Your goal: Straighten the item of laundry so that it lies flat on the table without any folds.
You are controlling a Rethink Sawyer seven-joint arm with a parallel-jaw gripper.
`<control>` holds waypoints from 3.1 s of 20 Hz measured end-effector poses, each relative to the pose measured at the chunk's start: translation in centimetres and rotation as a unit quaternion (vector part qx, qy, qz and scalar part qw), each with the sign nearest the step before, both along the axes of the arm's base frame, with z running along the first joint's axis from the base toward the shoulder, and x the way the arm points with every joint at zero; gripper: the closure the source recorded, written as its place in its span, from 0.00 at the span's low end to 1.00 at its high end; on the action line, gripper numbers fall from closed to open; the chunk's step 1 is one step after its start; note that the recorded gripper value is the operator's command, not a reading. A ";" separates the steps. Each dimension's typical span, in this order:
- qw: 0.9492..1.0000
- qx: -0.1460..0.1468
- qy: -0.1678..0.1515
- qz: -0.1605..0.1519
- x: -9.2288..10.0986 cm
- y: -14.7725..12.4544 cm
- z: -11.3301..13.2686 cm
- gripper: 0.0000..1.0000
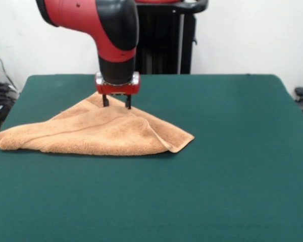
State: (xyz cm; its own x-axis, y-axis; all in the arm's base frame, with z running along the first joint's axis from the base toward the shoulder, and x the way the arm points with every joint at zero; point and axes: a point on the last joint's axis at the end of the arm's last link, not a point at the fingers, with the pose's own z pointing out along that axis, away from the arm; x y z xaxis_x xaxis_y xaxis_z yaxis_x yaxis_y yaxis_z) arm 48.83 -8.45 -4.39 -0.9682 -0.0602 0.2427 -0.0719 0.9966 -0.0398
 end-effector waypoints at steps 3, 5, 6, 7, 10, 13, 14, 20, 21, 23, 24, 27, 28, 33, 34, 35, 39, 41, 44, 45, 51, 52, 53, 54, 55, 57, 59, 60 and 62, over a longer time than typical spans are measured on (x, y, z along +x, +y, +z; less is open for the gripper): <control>1.000 0.004 0.018 -0.001 0.5 -0.1 -0.1 0.00; 1.000 0.006 0.028 -0.001 0.7 -0.2 -0.2 0.00; 0.999 0.006 0.036 -0.001 1.0 -0.2 -0.2 0.00; 0.999 0.007 0.040 -0.001 1.1 -0.2 -0.3 0.00; 0.998 0.008 0.055 0.000 1.5 -0.2 -0.4 0.00; 0.998 0.009 0.063 0.002 1.7 -0.2 -0.5 0.00; 0.998 0.008 0.066 0.005 1.8 -0.2 -0.5 0.00; 0.997 -0.002 0.071 0.022 1.9 0.2 -0.6 0.00; 0.997 -0.002 0.071 0.024 1.9 0.2 -0.6 0.00; 0.997 -0.006 0.073 0.028 1.9 0.3 -0.6 0.00; 0.997 -0.007 0.074 0.029 2.0 0.4 -0.6 0.00; 0.996 -0.008 0.078 0.030 2.1 0.4 -0.6 0.00; 0.996 -0.008 0.079 0.030 2.1 0.4 -0.7 0.00; 0.996 -0.008 0.084 0.030 2.3 0.3 -0.7 0.00; 0.996 -0.007 0.084 0.029 2.3 0.3 -0.7 0.00; 0.996 -0.007 0.084 0.029 2.3 0.3 -0.7 0.00; 0.996 -0.002 0.085 0.025 2.4 0.1 -0.8 0.00; 0.996 0.000 0.085 0.023 2.4 0.0 -0.8 0.00; 0.996 0.006 0.087 0.018 2.5 -0.2 -0.8 0.00; 0.996 0.008 0.088 0.016 2.5 -0.3 -0.7 0.00; 0.995 0.013 0.098 0.013 2.9 -0.5 -0.8 0.00; 0.995 0.013 0.100 0.012 3.0 -0.5 -0.8 0.00; 0.995 0.013 0.101 0.012 3.0 -0.5 -0.8 0.00; 0.995 0.013 0.103 0.012 3.1 -0.5 -0.9 0.00; 0.994 0.013 0.104 0.012 3.1 -0.5 -0.9 0.00; 0.994 0.014 0.107 0.011 3.2 -0.6 -0.9 0.00; 0.994 0.015 0.112 0.011 3.4 -0.6 -1.0 0.00; 0.993 0.015 0.114 0.011 3.4 -0.6 -1.0 0.00; 0.993 0.016 0.116 0.010 3.5 -0.7 -1.0 0.00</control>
